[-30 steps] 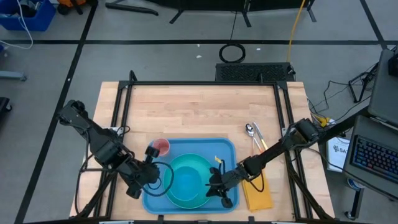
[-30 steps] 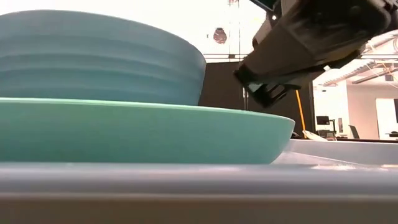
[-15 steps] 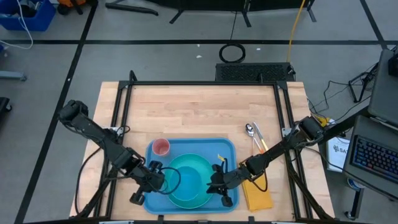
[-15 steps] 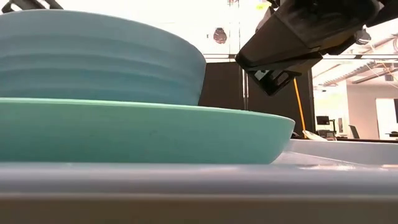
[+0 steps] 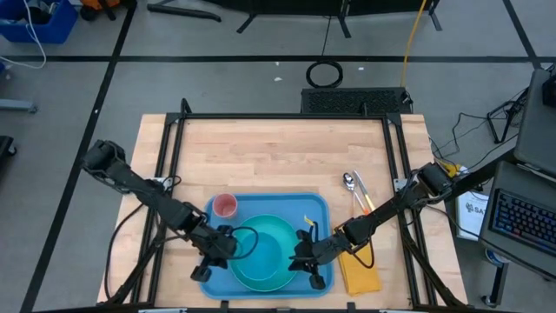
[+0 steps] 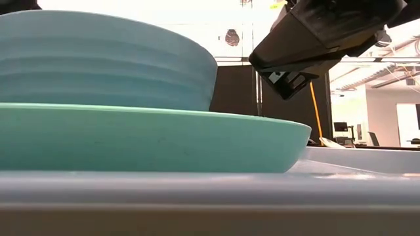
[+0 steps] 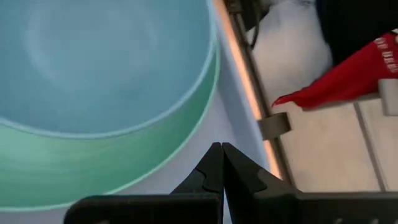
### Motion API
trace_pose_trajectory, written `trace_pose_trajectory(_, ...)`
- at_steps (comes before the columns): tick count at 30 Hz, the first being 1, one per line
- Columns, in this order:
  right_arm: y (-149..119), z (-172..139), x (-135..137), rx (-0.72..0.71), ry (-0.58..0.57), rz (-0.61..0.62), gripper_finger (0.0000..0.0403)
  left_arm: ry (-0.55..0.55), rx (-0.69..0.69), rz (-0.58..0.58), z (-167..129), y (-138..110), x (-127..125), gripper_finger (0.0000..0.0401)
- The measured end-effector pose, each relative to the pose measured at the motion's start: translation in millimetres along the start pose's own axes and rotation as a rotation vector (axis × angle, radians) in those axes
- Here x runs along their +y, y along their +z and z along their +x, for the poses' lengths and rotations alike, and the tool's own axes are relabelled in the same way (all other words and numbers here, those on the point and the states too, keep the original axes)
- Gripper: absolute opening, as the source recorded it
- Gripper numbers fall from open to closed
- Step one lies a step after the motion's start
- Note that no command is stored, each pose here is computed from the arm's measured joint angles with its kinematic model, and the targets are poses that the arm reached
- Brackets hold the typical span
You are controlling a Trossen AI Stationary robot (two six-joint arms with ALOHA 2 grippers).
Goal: Set up tray
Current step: Put the bowl on top of the plate
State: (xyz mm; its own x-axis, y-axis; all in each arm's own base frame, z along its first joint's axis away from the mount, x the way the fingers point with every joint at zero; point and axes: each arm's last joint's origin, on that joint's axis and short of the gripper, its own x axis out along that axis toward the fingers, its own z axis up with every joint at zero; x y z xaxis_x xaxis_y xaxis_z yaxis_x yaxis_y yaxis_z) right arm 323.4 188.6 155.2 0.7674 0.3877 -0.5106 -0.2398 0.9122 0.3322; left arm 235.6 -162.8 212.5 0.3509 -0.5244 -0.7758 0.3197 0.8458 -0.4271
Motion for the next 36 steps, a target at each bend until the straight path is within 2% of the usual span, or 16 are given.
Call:
trace_pose_trajectory(13, 0.7, 0.0, 0.3, -0.008, 0.003, 0.0, 0.0, 0.025, 0.063, -0.012, 23.0, -0.8, 14.2, 0.0)
trace_pose_trajectory(21, 0.7, 0.0, 0.3, -0.008, 0.003, -0.004, 0.0, 0.018, 0.001, 0.029, 22.6, 6.7, 17.1, 0.0001)
trace_pose_trajectory(33, 0.7, 0.1, 0.2, -0.009, 0.0, -0.004, 0.0, 0.079, -0.048, 0.053, 21.3, 11.2, 22.1, 0.0001)
trace_pose_trajectory(36, 0.5, 0.1, 0.1, -0.007, 0.0, -0.002, 0.0, 0.07, -0.02, 0.021, 21.3, 8.9, 22.4, 0.0005)
